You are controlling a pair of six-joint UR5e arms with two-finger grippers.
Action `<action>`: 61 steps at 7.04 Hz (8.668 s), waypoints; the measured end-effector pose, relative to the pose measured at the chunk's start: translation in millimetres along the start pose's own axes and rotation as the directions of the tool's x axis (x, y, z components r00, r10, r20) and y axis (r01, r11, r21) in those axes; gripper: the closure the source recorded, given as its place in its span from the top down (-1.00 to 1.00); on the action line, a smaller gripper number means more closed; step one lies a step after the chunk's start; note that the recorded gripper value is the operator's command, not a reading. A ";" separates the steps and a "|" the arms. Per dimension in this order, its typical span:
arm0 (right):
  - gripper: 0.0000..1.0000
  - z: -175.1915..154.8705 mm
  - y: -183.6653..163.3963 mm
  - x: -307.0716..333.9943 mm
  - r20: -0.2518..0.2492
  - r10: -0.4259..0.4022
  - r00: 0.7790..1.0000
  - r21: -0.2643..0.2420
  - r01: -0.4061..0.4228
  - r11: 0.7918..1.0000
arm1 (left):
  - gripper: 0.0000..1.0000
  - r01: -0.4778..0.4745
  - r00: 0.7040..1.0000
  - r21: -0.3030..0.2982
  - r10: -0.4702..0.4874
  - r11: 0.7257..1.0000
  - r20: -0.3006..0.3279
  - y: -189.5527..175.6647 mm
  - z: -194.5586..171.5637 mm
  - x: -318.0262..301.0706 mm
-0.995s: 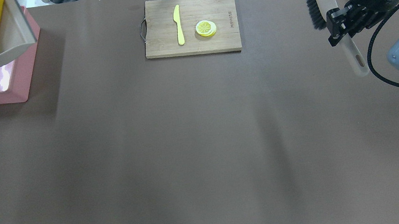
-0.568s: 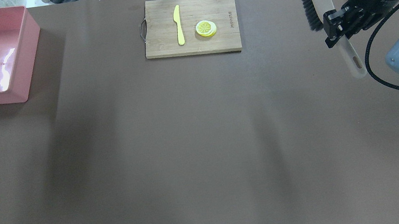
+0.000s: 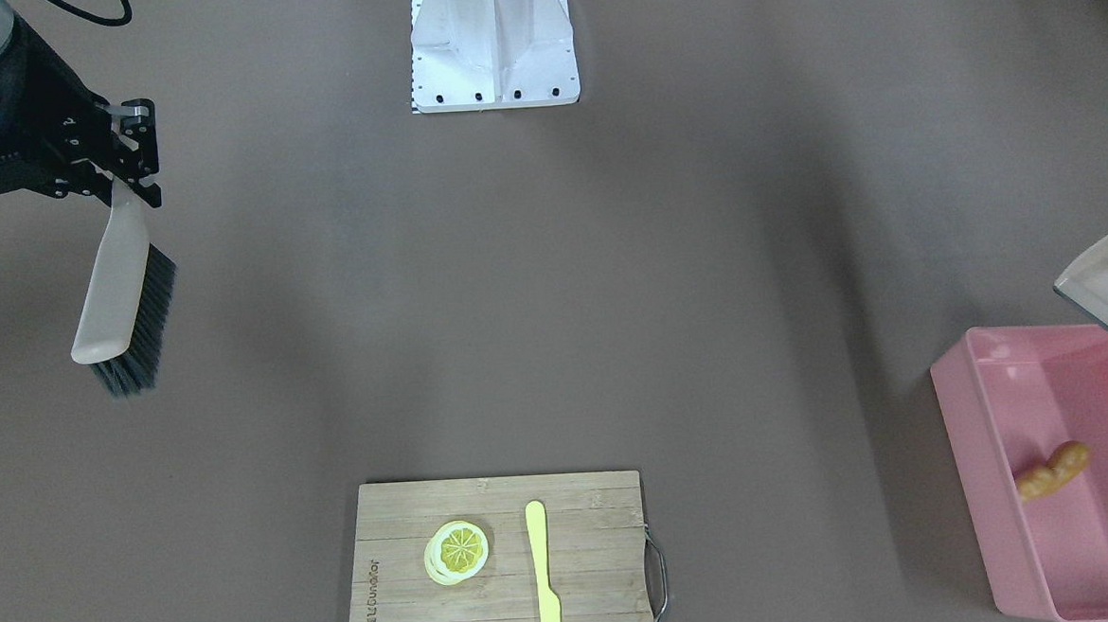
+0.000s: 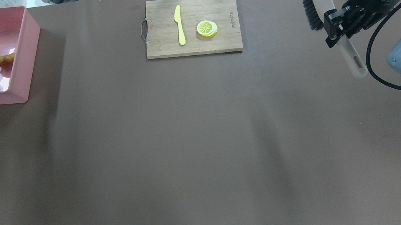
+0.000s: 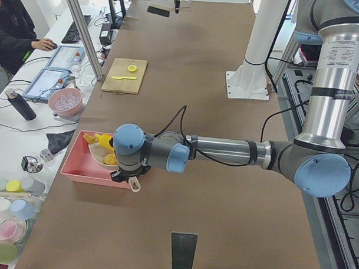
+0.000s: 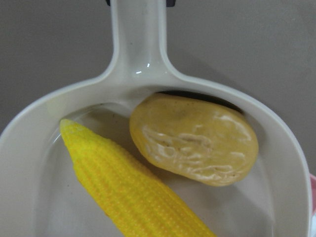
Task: Sweep and dump trash into bin
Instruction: 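Tip the dustpan with the left gripper to dump items into the pink bin, then bring the empty dustpan back down to the table with the left gripper, then lower the brush onto the table and open the right gripper, then release the dustpan and raise the left gripper away from it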
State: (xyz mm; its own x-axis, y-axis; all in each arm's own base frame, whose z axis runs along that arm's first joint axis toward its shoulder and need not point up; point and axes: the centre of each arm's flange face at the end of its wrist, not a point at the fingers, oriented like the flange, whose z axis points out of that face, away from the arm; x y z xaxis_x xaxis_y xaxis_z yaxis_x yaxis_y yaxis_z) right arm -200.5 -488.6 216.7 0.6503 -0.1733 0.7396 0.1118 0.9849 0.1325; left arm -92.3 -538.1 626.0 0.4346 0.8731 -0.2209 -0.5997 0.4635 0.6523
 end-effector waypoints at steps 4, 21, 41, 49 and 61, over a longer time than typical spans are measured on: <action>-1.00 -2.3 1.7 -2.4 0.003 -0.006 1.000 0.005 0.006 1.000 | -1.00 -0.062 0.993 -0.303 0.089 0.951 0.077 -61.2 -66.6 -17.3; -1.00 65.7 -5.0 105.3 -0.094 0.026 0.995 -0.125 -0.038 0.991 | -1.00 -0.163 0.986 0.052 0.165 0.985 -0.030 -368.2 -100.8 175.4; 1.00 243.7 25.6 155.1 -0.099 0.053 0.994 -0.393 -0.088 0.915 | 0.99 -0.517 0.855 0.048 0.518 0.855 -0.019 -411.5 123.1 326.6; 1.00 111.7 16.1 251.9 -0.122 0.150 0.981 -0.159 -0.168 0.973 | 0.96 -0.482 0.874 0.075 0.473 0.873 0.114 -410.5 62.0 280.1; 1.00 86.2 46.4 466.4 -0.117 0.173 0.978 -0.070 -0.181 0.981 | 0.96 0.558 0.750 0.358 -0.640 0.749 0.169 -256.0 9.7 53.6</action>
State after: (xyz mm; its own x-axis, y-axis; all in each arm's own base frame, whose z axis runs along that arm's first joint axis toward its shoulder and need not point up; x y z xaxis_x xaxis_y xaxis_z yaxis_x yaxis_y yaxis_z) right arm 43.2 -524.0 624.7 0.7434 0.0008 0.6689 0.0439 0.9978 -0.0500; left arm 91.0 -611.4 454.1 0.8232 0.3327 -0.4601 0.0337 0.7803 0.6245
